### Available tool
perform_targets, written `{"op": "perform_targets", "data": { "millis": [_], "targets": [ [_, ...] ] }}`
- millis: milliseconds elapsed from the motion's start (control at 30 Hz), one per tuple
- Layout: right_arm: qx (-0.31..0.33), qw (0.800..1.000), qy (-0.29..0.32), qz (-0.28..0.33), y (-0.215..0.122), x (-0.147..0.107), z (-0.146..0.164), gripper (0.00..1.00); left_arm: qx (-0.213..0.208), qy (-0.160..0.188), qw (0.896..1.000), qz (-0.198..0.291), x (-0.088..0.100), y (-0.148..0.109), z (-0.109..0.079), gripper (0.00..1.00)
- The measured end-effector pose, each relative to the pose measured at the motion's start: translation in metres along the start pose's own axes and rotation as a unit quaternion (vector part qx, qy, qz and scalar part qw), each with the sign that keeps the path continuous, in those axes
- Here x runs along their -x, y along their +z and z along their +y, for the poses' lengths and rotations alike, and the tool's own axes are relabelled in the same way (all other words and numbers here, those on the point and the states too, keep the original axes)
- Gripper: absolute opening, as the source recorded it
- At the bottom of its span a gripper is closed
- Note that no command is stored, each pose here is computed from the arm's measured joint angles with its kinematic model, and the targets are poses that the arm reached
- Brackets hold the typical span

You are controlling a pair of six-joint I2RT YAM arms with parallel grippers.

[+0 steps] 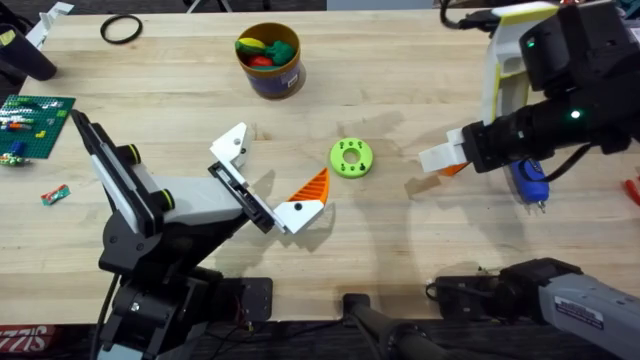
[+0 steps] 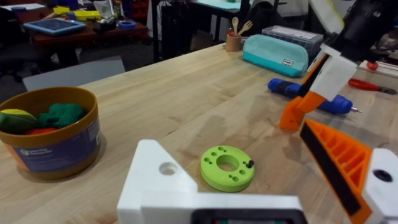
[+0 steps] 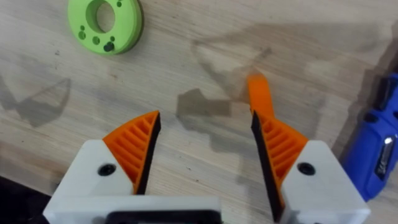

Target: Pick up the gripper from the table and insert it into the empty holder that is missing its gripper. Then pick up a screw, insert it into the mounting hole, and use the screwdriver to tighten it. Finally, clean up the table by picking up the vegetable and placing it into the bucket.

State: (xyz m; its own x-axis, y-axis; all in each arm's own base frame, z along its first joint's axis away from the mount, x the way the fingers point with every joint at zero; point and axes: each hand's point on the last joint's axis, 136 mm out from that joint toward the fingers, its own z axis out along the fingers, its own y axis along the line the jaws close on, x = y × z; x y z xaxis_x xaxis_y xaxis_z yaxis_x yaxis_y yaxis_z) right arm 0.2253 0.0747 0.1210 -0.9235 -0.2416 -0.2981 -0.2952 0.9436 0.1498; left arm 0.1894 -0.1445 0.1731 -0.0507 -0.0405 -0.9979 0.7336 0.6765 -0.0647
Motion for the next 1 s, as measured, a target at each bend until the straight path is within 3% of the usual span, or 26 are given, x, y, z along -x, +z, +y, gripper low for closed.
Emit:
{"op": "perform_targets", "data": {
  "millis": [267, 500, 633, 1000],
  "targets": [
    [0.001, 1.0, -0.002, 0.001, 0.003, 0.002, 0.001, 0.891, 0.002, -0.003, 1.0, 0.004, -0.002, 0.0, 0.0, 0.999],
    [-0.005, 0.995, -0.025, -0.095, -0.027, 0.044, 0.004, 0.891, 0.002, -0.006, 1.0, 0.009, -0.004, 0.0, 0.001, 0.999],
    [-0.031, 0.992, -0.034, -0.121, -0.043, 0.046, -0.002, 0.891, 0.002, -0.01, 1.0, 0.015, -0.007, 0.0, 0.001, 0.999],
    [-0.111, 0.994, -0.006, -0.014, -0.034, 0.002, -0.038, 0.891, 0.002, -0.012, 1.0, 0.018, -0.009, 0.0, 0.001, 0.999]
  ]
}}
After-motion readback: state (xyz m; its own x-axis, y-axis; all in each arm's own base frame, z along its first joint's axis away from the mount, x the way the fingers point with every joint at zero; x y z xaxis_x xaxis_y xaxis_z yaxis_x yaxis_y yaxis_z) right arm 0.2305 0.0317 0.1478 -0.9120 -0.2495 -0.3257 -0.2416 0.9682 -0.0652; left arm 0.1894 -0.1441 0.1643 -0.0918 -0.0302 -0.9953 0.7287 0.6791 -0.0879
